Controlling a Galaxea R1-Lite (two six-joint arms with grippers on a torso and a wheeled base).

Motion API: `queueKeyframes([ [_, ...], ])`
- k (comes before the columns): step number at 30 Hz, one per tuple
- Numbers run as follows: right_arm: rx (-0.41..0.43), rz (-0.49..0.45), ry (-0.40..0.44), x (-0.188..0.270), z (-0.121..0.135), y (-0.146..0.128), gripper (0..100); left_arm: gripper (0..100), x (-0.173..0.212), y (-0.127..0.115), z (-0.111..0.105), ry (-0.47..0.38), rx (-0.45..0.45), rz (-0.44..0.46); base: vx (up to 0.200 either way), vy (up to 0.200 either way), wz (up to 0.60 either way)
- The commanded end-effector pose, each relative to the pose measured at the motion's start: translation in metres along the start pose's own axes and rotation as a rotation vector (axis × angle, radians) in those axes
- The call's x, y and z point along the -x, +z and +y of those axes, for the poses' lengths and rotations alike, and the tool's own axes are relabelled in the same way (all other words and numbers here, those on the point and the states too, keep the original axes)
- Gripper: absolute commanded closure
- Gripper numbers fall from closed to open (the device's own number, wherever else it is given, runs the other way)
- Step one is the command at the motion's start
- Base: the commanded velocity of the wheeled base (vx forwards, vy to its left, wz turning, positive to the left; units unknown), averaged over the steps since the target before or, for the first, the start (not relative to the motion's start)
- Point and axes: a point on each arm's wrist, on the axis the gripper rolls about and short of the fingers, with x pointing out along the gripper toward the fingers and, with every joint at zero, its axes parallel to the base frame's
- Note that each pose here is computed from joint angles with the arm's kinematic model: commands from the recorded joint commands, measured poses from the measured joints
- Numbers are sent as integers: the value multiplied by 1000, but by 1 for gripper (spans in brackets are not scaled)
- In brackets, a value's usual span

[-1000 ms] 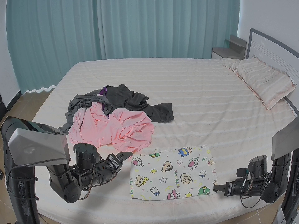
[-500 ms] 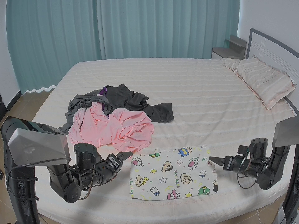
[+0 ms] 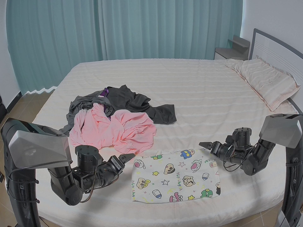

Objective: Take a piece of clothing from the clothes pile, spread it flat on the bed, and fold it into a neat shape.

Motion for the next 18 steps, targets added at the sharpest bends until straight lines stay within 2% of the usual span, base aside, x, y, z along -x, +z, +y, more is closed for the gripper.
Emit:
queueKeyframes([
  [1, -7, 25, -18, -12, -8, -11, 100, 0, 0, -1, 0, 1, 1, 3, 0, 0, 0],
  [18, -15, -94, -92, -14, -14, 9, 100, 0, 0, -1, 0, 2, 1, 1, 0, 0, 0],
])
